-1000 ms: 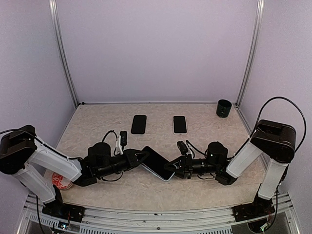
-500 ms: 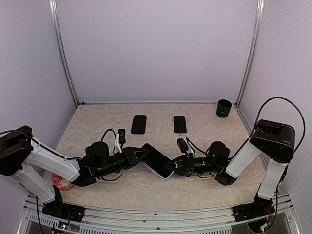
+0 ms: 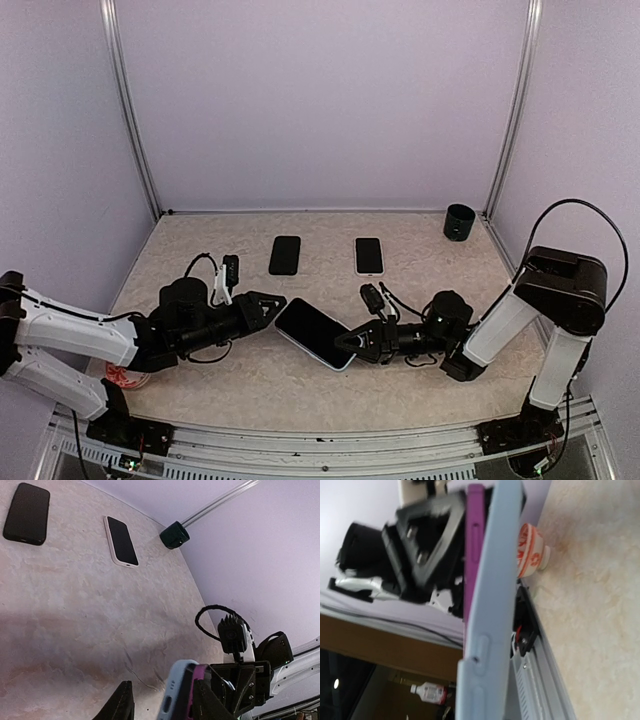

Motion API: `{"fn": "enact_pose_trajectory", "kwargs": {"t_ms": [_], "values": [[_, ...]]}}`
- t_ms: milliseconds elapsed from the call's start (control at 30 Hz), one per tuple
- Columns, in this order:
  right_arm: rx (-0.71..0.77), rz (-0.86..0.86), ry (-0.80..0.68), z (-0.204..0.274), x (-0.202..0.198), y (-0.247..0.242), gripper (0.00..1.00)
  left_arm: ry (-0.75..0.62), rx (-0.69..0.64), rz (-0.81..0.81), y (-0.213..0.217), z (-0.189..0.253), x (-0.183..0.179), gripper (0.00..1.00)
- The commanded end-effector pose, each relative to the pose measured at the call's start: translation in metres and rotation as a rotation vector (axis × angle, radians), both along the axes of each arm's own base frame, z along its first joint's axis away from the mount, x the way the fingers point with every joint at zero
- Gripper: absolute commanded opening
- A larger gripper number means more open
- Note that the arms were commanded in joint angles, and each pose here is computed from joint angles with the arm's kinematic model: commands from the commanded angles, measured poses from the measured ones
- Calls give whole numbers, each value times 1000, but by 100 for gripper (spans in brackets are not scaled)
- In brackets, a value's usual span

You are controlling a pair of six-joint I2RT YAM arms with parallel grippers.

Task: Put the phone into the phone case
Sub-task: Press the phone case against the phone.

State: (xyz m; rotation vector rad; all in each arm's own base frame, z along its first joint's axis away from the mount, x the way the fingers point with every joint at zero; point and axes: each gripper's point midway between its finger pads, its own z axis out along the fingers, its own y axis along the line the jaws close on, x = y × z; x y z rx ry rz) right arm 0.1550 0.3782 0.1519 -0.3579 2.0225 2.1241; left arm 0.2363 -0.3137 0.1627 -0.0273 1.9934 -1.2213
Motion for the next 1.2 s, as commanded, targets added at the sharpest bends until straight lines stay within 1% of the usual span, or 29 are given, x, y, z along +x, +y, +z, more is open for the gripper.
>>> {"fn": "enact_pose_trajectory", "kwargs": {"t_ms": [0,67,200,300,367,467,633,667,700,733,933,1167], "values": [[156,60,-177,51,-17,-2,0,14,96,97,36,-12,13,42],[146,65,-189,51,-18,-2,0,12,87,101,44,-8,15,44],[103,96,-250,49,-21,0,0,25,84,55,47,-8,15,48],[25,122,-303,39,-22,3,0,21,62,-49,36,-6,8,52],[-8,140,-352,38,-23,3,0,15,46,-114,27,-4,3,64],[-40,169,-422,38,-26,1,0,6,10,-203,15,1,-7,65],[-91,199,-496,34,-28,-5,0,-24,-44,-288,3,12,-15,66],[-99,202,-503,33,-29,-6,0,-30,-56,-304,1,14,-17,86],[-102,206,-511,33,-30,-8,0,-32,-66,-317,0,16,-19,97],[-103,211,-519,33,-31,-9,0,-35,-74,-329,-2,18,-20,99],[-118,244,-546,28,-37,-14,0,-60,-101,-373,-4,23,-27,99],[-124,283,-593,29,-40,-15,0,-104,-126,-534,-14,31,-51,99]]}}
